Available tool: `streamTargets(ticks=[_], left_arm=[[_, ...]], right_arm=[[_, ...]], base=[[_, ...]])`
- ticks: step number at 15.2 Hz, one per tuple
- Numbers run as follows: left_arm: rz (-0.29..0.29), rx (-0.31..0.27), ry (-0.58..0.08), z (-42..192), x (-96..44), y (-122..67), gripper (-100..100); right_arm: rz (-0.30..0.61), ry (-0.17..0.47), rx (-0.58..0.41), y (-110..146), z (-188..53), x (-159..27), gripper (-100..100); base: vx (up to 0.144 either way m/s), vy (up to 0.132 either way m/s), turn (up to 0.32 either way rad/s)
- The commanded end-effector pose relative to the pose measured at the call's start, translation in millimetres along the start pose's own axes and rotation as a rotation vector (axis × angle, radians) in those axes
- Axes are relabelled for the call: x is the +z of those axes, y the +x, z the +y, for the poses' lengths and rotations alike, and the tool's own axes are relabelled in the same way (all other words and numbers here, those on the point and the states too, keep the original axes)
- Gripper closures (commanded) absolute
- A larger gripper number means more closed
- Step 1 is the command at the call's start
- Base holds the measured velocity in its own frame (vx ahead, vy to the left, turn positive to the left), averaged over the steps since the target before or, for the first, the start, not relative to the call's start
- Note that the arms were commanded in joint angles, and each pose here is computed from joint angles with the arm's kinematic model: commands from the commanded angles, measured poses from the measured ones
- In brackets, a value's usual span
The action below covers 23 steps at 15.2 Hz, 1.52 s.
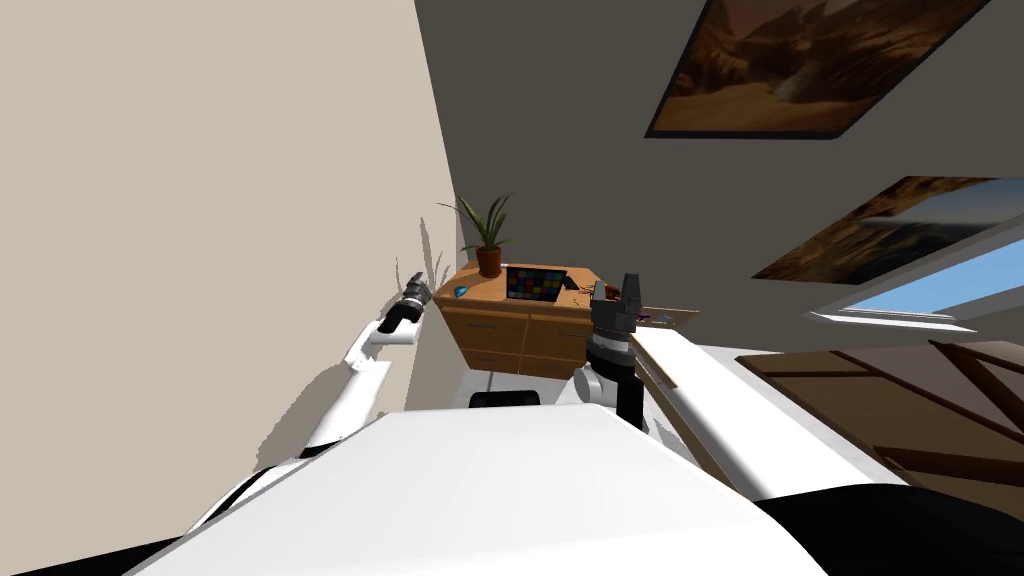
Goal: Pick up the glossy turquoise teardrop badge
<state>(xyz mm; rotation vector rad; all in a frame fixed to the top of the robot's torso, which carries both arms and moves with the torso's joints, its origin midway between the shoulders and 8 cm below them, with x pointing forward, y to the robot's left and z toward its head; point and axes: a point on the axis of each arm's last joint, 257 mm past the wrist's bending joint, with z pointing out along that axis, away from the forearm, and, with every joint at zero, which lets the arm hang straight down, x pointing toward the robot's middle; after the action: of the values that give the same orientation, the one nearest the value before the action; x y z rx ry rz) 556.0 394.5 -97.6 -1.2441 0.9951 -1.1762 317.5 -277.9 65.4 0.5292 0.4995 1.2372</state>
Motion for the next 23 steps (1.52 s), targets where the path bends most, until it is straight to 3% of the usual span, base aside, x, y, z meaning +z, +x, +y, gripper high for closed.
streamTargets(ticks=[1,4,5,8,9,11,12,13,15,16,19,20,23], left_arm=[[-0.043,-0.023,-0.032,1.7,13.9,-17.5,-100],[-0.059,-0.026,-0.059,5.9,16.5,-19.6,-100],[-0.097,-0.054,-0.076,3.9,28.8,-34.8,-100],[-0.114,-0.057,-0.105,9.2,29.7,-37.5,-100],[-0.155,-0.091,-0.121,6.1,40.8,-52.8,-100],[-0.173,-0.094,-0.151,12.0,41.1,-55.7,-100],[-0.208,-0.129,-0.153,5.0,48.7,-69.5,-100],[-0.219,-0.135,-0.171,8.4,51.9,-70.5,-100],[-0.234,-0.136,-0.196,14.4,50.4,-73.4,-100],[-0.276,-0.178,-0.206,10.4,57.5,-88.0,-100],[-0.297,-0.184,-0.240,16.7,57.6,-90.3,-100],[-0.341,-0.230,-0.251,13.3,63.6,-104.2,-100],[-0.361,-0.237,-0.284,18.8,62.7,-105.7,-100]], right_arm=[[0.000,0.000,0.000,0.0,0.0,0.0,0],[0.000,0.000,0.000,0.0,0.0,0.0,0],[0.000,0.000,0.000,0.0,0.0,0.0,0],[0.000,0.000,0.000,0.0,0.0,0.0,0],[0.000,0.000,0.000,0.0,0.0,0.0,0],[0.000,0.000,0.000,0.0,0.0,0.0,0],[0.000,0.000,0.000,0.0,0.0,0.0,0],[0.000,0.000,0.000,0.0,0.0,0.0,0],[0.000,0.000,0.000,0.0,0.0,0.0,0],[0.000,0.000,0.000,0.0,0.0,0.0,0],[0.000,0.000,0.000,0.0,0.0,0.0,0],[0.000,0.000,0.000,0.0,0.0,0.0,0],[0.000,0.000,0.000,0.0,0.0,0.0,0]], base=[[-0.009,-0.017,-0.103],[-0.008,-0.011,-0.063],[-0.007,-0.018,-0.123],[-0.007,-0.013,-0.062],[-0.004,-0.019,-0.104],[-0.005,-0.018,-0.102],[-0.006,-0.022,-0.158],[-0.005,-0.024,-0.150],[-0.001,-0.013,-0.015],[0.002,-0.022,-0.132],[0.000,-0.015,-0.071],[-0.002,-0.017,-0.145],[-0.002,-0.016,-0.070]])
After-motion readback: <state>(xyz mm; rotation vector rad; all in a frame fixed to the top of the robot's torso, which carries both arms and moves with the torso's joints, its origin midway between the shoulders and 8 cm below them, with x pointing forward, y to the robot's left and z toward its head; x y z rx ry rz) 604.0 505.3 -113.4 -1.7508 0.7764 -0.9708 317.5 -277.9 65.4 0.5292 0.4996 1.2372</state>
